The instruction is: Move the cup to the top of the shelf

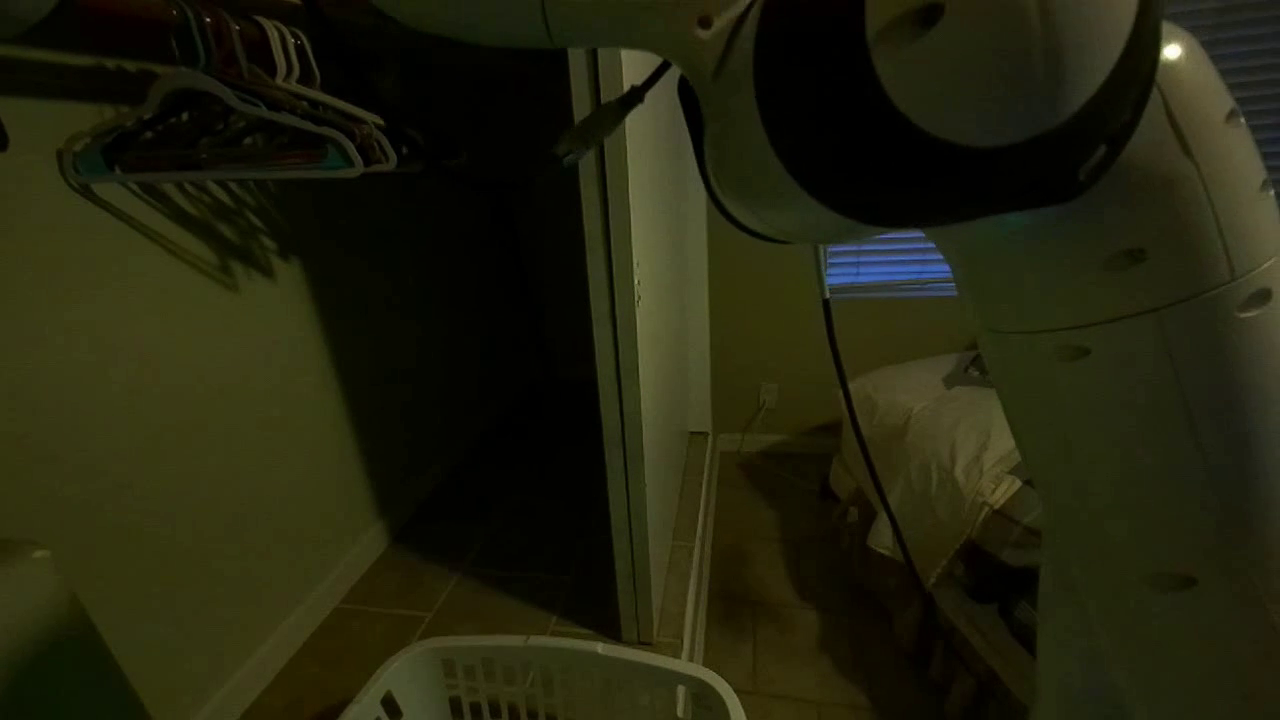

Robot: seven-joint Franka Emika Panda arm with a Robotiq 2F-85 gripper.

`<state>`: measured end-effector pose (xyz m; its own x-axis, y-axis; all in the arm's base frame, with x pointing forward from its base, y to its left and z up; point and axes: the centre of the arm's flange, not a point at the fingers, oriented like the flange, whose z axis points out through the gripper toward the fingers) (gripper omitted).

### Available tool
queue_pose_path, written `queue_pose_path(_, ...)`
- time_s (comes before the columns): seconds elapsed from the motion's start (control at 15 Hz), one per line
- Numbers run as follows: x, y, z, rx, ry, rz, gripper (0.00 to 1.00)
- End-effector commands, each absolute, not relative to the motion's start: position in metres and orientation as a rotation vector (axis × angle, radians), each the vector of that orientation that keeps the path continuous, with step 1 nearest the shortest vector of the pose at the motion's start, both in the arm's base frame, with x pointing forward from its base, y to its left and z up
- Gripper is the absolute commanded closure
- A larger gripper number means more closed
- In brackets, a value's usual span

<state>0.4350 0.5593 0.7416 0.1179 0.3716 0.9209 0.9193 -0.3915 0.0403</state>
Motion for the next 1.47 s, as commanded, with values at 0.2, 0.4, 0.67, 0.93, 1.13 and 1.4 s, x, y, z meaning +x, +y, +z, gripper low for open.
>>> queue_pose_path(0.2,0.455,0.583,0.748,-1.807,-1.233,-1.308,0.16)
queue_pose_path(0.4,0.459,0.584,0.747,-1.805,-1.226,-1.313,0.04)
queue_pose_path(0.67,0.463,0.587,0.745,-1.800,-1.218,-1.318,0.00)
queue_pose_path(0.93,0.466,0.591,0.742,-1.796,-1.217,-1.318,0.29)
queue_pose_path(1.13,0.467,0.592,0.741,-1.795,-1.217,-1.318,0.46)
queue_pose_path(1.4,0.462,0.591,0.745,-1.812,-1.220,-1.316,0.74)
